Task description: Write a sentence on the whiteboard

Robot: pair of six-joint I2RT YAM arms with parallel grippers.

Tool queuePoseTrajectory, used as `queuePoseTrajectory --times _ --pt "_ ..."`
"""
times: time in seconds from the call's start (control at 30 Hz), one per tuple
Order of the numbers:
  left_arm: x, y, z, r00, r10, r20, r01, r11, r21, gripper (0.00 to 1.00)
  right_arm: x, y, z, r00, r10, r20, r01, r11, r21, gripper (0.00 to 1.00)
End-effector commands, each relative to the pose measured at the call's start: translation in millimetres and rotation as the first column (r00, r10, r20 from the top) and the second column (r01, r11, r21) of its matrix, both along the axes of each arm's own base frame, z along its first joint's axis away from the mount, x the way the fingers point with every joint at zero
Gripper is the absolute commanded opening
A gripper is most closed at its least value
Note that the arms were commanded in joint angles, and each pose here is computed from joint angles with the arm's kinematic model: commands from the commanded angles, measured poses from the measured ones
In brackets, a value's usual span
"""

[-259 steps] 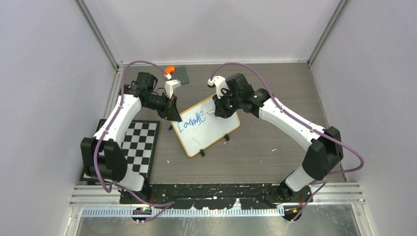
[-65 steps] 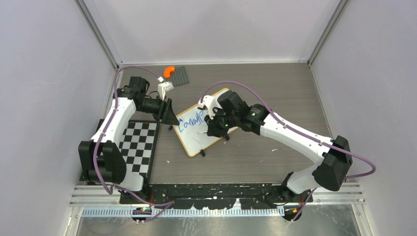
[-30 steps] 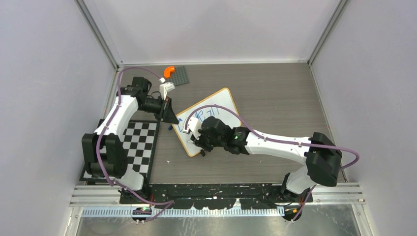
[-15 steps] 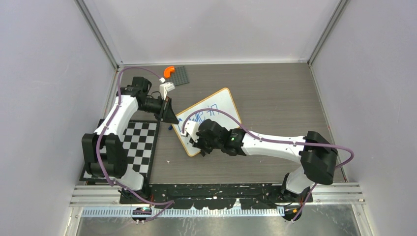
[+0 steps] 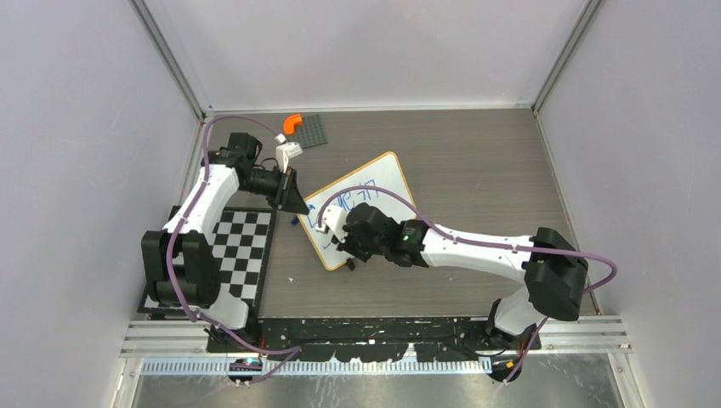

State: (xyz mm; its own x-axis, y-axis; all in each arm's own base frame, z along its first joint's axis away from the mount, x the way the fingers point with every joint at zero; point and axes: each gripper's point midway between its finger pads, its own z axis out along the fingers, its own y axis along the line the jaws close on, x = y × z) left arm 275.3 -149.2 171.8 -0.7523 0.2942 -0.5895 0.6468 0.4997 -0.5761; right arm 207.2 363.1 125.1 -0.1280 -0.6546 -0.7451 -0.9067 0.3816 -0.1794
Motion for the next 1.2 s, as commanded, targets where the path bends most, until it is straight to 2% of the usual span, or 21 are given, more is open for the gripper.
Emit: queuePoseTrajectory --times 0.0,0.57,1.17 --pt "5.5 1.7 0.9 1.0 0.002 0.029 -0.002 1.0 0.008 0.0 23.6 4.1 38.3 0.994 -0.064 0.088 0.057 0.996 0.072 0.0" --pt "3.1 2.3 2.0 0.999 -0.003 0.038 0.003 1.0 0.012 0.0 9.5 24.8 30.8 1.0 0.0 0.024 -0.001 0.998 0.069 0.0" --pt "3.3 3.2 1.3 0.999 -0.006 0.044 0.005 1.0 0.019 0.0 -7.2 1.3 5.0 1.0 0.027 -0.004 -0.027 1.0 -0.009 0.0"
